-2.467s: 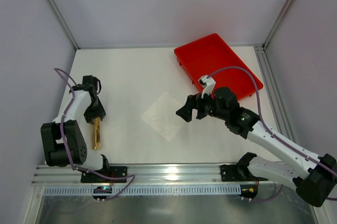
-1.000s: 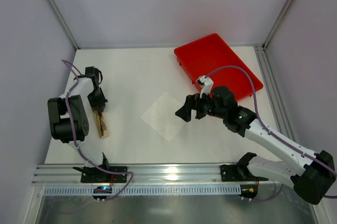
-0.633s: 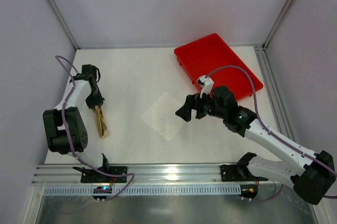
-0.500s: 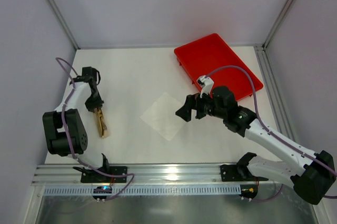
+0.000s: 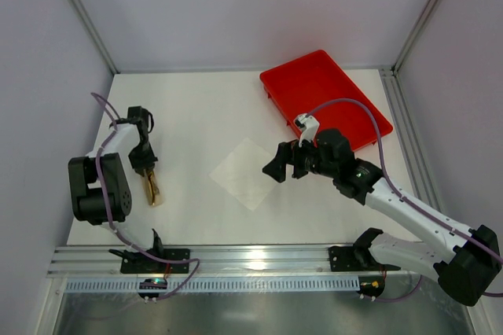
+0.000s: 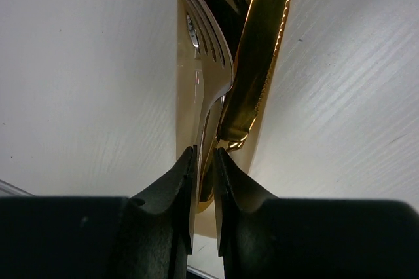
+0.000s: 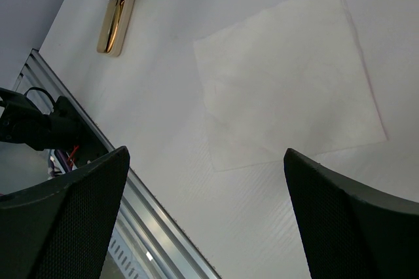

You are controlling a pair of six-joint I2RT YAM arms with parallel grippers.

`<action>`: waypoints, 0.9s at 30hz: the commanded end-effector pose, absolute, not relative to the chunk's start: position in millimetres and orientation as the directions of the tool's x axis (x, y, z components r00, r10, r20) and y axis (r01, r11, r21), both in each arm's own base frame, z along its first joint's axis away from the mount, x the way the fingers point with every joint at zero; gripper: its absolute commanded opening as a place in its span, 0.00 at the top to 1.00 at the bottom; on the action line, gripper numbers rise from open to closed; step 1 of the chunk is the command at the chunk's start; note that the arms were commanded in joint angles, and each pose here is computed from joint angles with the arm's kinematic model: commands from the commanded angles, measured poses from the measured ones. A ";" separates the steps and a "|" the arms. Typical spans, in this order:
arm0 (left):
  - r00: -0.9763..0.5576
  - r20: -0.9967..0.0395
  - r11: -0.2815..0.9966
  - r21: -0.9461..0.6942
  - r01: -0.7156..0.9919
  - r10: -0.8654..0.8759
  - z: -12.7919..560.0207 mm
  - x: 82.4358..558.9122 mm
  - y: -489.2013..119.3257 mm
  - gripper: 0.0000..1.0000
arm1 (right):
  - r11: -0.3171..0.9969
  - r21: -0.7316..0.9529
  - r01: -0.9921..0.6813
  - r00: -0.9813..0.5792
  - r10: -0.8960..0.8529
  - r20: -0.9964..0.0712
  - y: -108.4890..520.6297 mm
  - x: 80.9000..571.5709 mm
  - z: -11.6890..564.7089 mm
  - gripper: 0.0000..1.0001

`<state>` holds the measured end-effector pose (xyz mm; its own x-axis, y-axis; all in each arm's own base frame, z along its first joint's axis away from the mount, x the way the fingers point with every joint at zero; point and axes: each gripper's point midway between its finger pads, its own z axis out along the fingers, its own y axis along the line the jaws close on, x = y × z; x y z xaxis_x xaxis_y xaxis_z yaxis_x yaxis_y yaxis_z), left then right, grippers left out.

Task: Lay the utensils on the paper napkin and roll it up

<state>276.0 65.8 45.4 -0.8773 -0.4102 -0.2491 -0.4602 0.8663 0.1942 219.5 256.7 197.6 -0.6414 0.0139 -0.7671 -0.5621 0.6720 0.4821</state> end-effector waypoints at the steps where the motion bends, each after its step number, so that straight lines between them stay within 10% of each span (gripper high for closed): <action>1: -0.871 -0.246 0.856 0.202 -0.476 -0.426 34.7 275.8 66.8 0.80 | 0.673 0.462 -0.578 -0.603 0.029 -0.797 255.9 225.5 209.7 0.00; 27: -0.891 -0.176 0.850 0.270 -0.452 -0.418 17.1 274.6 73.6 0.77 | 0.680 0.461 -0.571 -0.616 0.016 -0.787 256.7 226.7 201.6 0.00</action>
